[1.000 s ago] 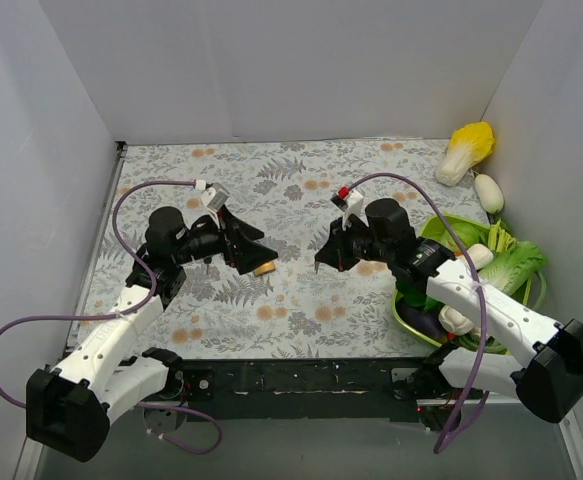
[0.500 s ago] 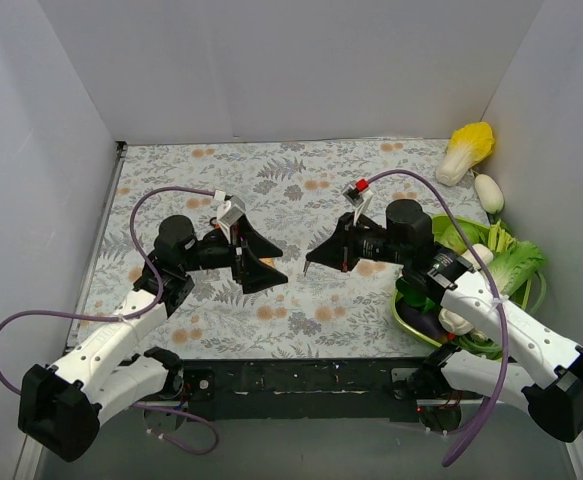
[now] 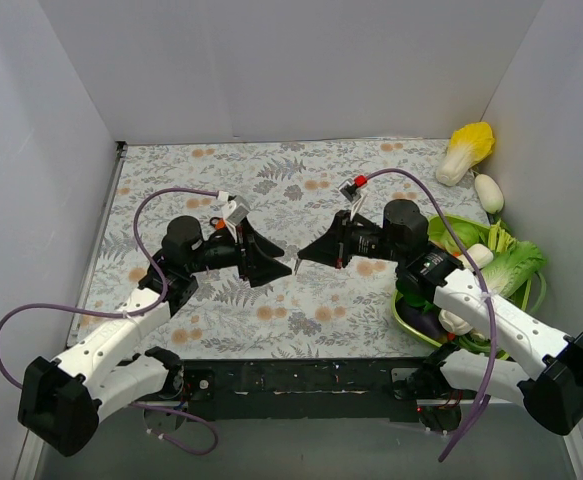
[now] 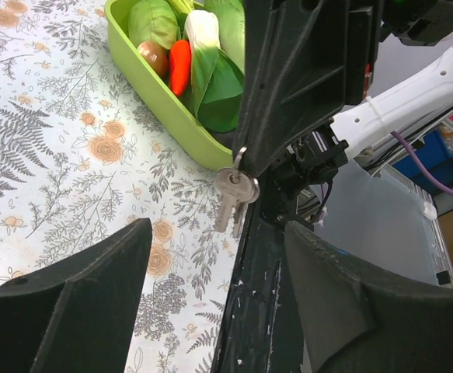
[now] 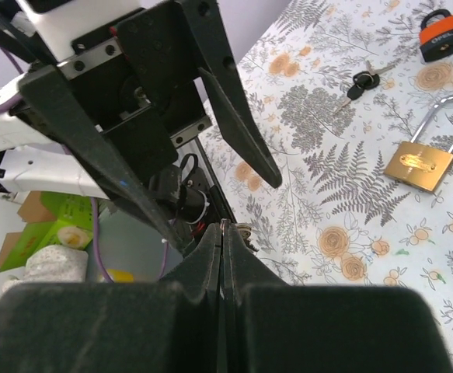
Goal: Unlock with the key
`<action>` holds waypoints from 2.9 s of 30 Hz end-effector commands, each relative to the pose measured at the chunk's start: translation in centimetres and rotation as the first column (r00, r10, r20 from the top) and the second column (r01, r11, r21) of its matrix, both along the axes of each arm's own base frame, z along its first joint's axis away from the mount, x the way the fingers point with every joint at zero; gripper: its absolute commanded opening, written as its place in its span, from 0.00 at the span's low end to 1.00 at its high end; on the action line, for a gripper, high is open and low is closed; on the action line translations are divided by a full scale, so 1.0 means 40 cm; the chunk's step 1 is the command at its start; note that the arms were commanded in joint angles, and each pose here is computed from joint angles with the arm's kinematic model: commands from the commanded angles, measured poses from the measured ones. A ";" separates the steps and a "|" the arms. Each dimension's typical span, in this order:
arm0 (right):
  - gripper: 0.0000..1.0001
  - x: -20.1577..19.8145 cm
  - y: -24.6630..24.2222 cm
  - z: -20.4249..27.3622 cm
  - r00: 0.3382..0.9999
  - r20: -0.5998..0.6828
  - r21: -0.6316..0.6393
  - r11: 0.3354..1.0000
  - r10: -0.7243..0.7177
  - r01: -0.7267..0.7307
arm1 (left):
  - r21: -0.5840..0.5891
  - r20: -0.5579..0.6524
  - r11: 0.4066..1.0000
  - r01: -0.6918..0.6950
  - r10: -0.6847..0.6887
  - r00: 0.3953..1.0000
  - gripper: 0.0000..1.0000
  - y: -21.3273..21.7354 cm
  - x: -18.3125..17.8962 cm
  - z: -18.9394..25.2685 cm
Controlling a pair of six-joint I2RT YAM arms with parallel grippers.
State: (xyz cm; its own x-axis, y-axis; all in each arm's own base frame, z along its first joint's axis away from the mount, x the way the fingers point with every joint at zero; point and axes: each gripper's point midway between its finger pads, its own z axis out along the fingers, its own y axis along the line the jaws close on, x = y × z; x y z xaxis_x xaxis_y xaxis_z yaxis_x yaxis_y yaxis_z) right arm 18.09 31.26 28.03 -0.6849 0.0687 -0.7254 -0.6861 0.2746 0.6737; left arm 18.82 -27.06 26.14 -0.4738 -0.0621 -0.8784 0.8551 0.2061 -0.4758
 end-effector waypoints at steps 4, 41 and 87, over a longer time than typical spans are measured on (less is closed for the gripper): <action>0.01 -0.043 0.007 0.095 0.994 0.067 0.118 0.989 0.084 -0.091 | 0.012 -0.003 1.000 0.027 -0.027 1.000 0.58 -0.012 -0.001 -0.013; 0.01 -0.083 -0.005 0.069 0.990 0.028 0.121 0.983 0.137 -0.139 | -0.028 -0.005 0.989 0.146 -0.146 0.989 0.32 -0.049 -0.069 -0.010; 0.45 -0.050 -0.045 -0.009 0.983 0.153 -0.121 0.989 0.102 -0.084 | 0.072 -0.018 0.968 0.240 -0.240 0.971 0.00 -0.038 -0.112 -0.062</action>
State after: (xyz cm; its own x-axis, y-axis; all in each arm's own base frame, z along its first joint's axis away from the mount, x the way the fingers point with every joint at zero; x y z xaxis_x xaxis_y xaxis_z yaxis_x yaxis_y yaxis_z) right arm 16.33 29.82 25.18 -0.6781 -0.0579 -0.7327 -0.7090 0.3139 0.6314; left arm 15.53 -28.40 23.09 -0.4944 0.0704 -0.8664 0.8673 0.1071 -0.4862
